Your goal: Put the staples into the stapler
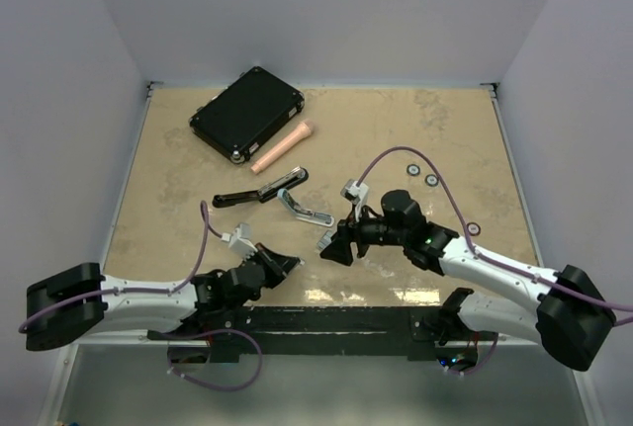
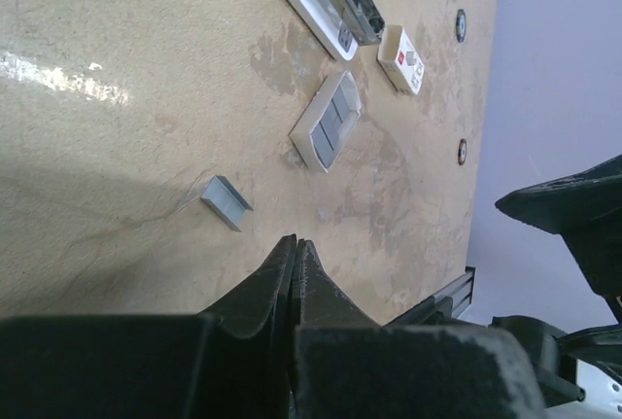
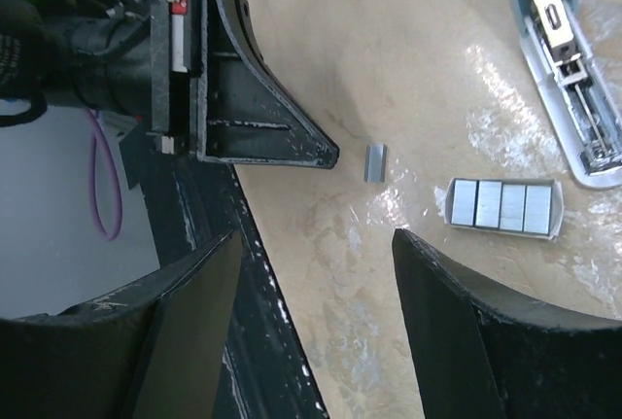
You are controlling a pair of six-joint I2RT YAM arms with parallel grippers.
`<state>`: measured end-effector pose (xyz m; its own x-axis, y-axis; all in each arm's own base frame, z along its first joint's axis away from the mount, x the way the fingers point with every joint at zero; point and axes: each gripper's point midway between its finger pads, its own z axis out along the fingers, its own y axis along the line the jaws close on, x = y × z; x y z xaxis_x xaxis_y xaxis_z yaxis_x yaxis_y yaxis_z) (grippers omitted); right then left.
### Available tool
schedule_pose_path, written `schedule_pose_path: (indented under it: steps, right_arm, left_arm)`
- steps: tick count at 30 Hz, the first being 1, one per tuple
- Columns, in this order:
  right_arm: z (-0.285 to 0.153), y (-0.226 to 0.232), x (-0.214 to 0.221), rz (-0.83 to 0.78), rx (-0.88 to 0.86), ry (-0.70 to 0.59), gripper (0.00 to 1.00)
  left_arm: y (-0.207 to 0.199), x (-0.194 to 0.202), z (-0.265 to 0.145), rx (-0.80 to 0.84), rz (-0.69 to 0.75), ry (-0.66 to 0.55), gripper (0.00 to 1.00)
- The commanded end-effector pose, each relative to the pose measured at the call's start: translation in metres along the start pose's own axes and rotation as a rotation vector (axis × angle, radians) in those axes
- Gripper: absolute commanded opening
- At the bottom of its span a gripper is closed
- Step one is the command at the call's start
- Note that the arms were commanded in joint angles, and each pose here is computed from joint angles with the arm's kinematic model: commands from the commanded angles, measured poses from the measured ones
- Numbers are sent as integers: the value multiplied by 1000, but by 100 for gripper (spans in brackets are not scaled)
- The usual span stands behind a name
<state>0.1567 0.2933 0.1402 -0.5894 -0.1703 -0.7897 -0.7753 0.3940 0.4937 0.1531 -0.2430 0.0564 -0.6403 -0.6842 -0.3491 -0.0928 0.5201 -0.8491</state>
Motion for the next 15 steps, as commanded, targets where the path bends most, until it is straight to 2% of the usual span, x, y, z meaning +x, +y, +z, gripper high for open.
schedule_pose_path:
  steps: [1,4,6,9,10,12,13,15]
  right_arm:
    - [8,3,-4,-32,-41,14,68]
    - [6,-9,-8,-66,30,9,67]
    - [5,-17,-7,-75,77,20,67]
    - [7,-22,-10,-101,106,39,65]
    - [10,-21,-16,-121,115,35,63]
    - [16,-24,-11,-127,140,75,63]
    - [20,-20,-22,-156,153,58,62]
    - [26,-23,-12,-152,188,119,61]
  left_arm:
    - [1,0,2,-7,-45,-7,0]
    - [3,-2,4,-114,23,-11,0]
    - [-1,-8,1,-171,56,-28,5]
    - [6,-25,-10,-264,23,-87,19]
    - [5,-31,-13,-271,17,-104,29]
    - [-1,-48,-25,-288,30,-151,38]
    - [-3,-58,-29,-298,38,-191,47]
    - [-12,-78,-45,-327,48,-236,55]
